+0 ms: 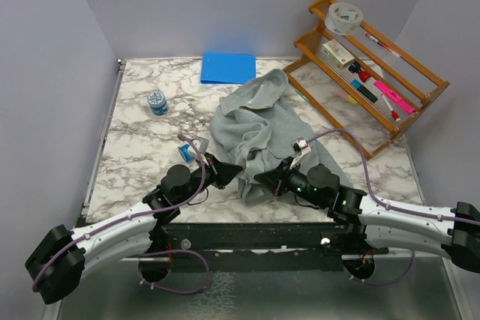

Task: Zip up the jacket

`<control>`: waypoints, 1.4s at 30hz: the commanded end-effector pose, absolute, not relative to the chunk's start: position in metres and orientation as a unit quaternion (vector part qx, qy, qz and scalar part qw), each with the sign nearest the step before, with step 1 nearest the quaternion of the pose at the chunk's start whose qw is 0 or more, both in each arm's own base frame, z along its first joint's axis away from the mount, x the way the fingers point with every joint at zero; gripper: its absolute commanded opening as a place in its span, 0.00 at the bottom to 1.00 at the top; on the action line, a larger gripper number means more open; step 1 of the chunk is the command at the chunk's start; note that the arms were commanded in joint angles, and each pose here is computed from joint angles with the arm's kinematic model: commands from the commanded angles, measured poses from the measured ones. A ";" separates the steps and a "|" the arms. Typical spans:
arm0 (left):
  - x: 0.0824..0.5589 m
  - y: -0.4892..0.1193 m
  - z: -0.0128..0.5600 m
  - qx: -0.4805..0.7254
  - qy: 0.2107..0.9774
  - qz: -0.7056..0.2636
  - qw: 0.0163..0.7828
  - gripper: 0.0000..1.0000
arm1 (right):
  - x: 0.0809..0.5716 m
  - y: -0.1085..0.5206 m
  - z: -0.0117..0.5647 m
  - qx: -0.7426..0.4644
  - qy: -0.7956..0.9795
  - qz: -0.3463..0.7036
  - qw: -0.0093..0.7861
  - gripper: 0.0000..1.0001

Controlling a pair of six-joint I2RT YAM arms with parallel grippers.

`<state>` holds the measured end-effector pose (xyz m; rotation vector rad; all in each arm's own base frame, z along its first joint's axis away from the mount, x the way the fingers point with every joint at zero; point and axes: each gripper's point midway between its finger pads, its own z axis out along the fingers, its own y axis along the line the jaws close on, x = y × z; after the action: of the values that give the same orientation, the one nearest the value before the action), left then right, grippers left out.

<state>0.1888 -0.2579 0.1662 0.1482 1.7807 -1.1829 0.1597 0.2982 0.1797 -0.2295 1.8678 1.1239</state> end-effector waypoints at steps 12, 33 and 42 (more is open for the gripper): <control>0.174 -0.279 0.181 0.116 0.709 -0.515 0.467 0.00 | 0.167 0.324 0.196 -0.113 0.740 0.469 0.469 0.02; 0.173 -0.280 0.180 0.115 0.710 -0.516 0.465 0.00 | 0.162 0.340 0.189 -0.137 0.744 0.480 0.444 0.21; 0.174 -0.279 0.183 0.110 0.707 -0.517 0.469 0.00 | 0.161 0.343 0.181 -0.140 0.751 0.477 0.434 0.26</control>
<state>0.1783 -0.2720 0.1611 0.2450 1.8010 -1.2124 0.1622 0.3326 0.1621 -0.3408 1.9202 1.1299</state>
